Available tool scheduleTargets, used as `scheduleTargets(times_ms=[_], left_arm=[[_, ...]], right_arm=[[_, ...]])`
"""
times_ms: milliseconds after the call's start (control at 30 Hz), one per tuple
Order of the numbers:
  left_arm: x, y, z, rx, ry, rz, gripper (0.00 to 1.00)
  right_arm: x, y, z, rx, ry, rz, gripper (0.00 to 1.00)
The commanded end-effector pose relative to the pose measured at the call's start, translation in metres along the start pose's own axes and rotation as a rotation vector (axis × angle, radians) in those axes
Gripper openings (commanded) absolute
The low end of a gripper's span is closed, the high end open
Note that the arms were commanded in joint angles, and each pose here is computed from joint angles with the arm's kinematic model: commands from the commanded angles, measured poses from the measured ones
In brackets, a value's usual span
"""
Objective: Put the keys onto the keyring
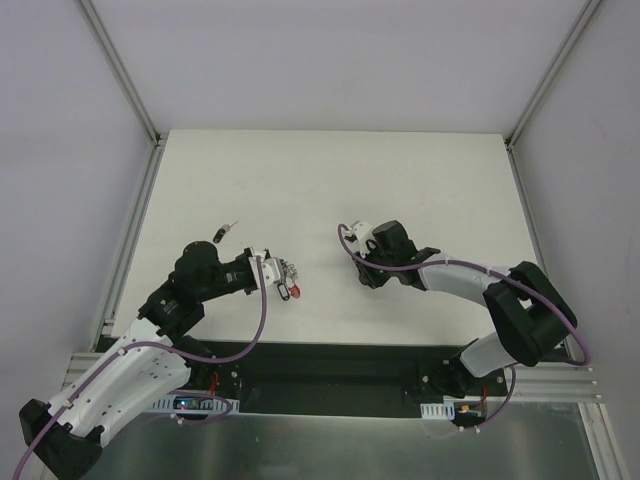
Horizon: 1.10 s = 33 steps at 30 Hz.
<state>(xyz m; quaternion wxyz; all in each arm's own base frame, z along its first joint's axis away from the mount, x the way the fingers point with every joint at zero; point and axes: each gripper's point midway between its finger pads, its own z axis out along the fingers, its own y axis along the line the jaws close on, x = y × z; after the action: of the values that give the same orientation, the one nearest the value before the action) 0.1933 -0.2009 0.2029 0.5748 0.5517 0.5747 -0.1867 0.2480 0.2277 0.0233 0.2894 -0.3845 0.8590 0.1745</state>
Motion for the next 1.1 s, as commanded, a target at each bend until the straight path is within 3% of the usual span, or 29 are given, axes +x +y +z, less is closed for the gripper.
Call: scheduleTargets(times_ms=[0, 500, 767, 1067], left_arm=[[-0.026, 0.008, -0.001, -0.009, -0.079, 0.044, 0.00], [-0.026, 0.007, -0.001, -0.006, -0.083, 0.044, 0.00], [-0.029, 0.005, -0.002, 0.005, -0.094, 0.043, 0.00], [-0.036, -0.012, 0.004, 0.113, -0.135, 0.016, 0.00]], right_arm=[[-0.017, 0.001, -0.001, -0.020, -0.035, -0.019, 0.23], [-0.025, 0.005, -0.005, -0.027, -0.056, -0.021, 0.03], [-0.030, 0.012, -0.015, -0.039, -0.066, -0.056, 0.01], [-0.053, 0.032, -0.057, -0.045, -0.151, -0.179, 0.01]])
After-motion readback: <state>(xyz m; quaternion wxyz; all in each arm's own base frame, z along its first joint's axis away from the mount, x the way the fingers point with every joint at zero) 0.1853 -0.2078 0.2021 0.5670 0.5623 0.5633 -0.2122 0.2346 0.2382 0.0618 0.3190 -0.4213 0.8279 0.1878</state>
